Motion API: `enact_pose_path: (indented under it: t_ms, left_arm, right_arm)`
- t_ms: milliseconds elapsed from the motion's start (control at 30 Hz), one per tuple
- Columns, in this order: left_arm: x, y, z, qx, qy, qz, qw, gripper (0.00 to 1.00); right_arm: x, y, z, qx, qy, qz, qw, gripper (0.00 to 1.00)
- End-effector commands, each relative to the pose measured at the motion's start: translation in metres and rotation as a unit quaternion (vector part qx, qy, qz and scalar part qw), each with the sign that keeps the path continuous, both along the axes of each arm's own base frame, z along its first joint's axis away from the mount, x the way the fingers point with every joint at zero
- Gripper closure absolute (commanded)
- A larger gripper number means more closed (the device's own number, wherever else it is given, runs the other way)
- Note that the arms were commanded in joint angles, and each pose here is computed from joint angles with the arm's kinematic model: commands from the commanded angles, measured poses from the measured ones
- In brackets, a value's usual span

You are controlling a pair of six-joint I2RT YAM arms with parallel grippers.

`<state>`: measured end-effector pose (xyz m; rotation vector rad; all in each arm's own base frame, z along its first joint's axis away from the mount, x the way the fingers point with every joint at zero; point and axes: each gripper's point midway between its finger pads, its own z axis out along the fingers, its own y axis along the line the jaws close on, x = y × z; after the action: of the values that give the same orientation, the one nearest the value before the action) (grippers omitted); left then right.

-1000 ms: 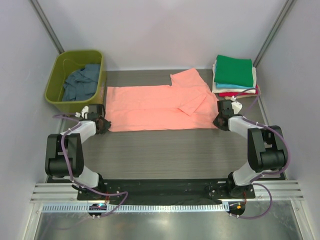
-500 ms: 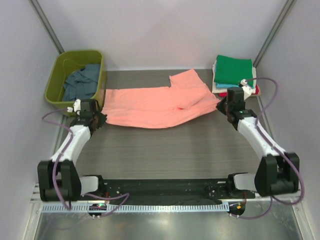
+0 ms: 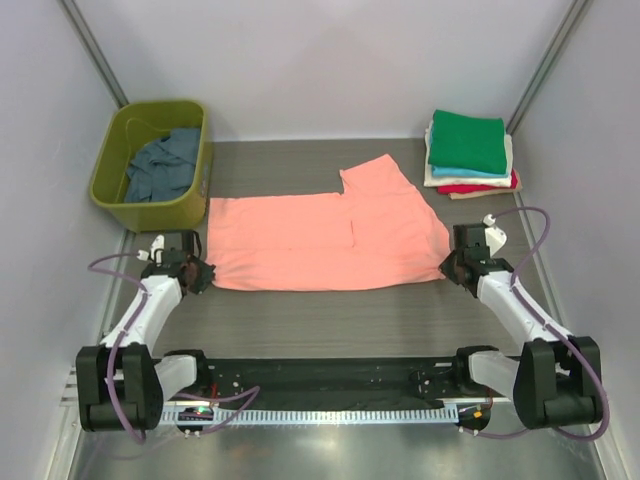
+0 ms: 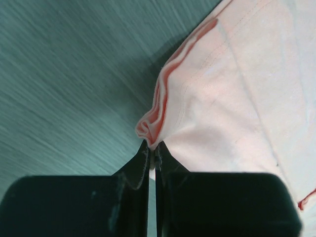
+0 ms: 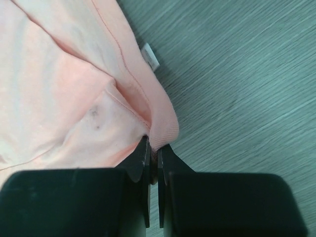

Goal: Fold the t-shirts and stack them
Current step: Fold the tshirt

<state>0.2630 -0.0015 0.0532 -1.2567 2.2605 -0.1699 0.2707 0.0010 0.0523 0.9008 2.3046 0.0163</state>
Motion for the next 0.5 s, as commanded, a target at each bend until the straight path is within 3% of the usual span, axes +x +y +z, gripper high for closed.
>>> enact_pose_path:
  t_ms: [0, 200, 467]
  left_arm:
    - [-0.009, 0.005, 0.013, 0.007, -0.019, 0.011, 1.000, 1.00]
    - [-0.025, 0.006, 0.017, 0.008, -0.012, 0.018, 1.000, 1.00]
    - [-0.043, 0.009, 0.024, 0.013, -0.018, 0.025, 0.999, 0.98]
  right_arm:
    - [0.002, -0.011, 0.026, -0.014, -0.043, -0.033, 0.998, 0.99]
    - [-0.019, -0.013, 0.022, -0.003, -0.032, -0.051, 0.998, 0.98]
    - [-0.034, -0.008, 0.028, 0.031, -0.056, -0.063, 0.996, 0.89]
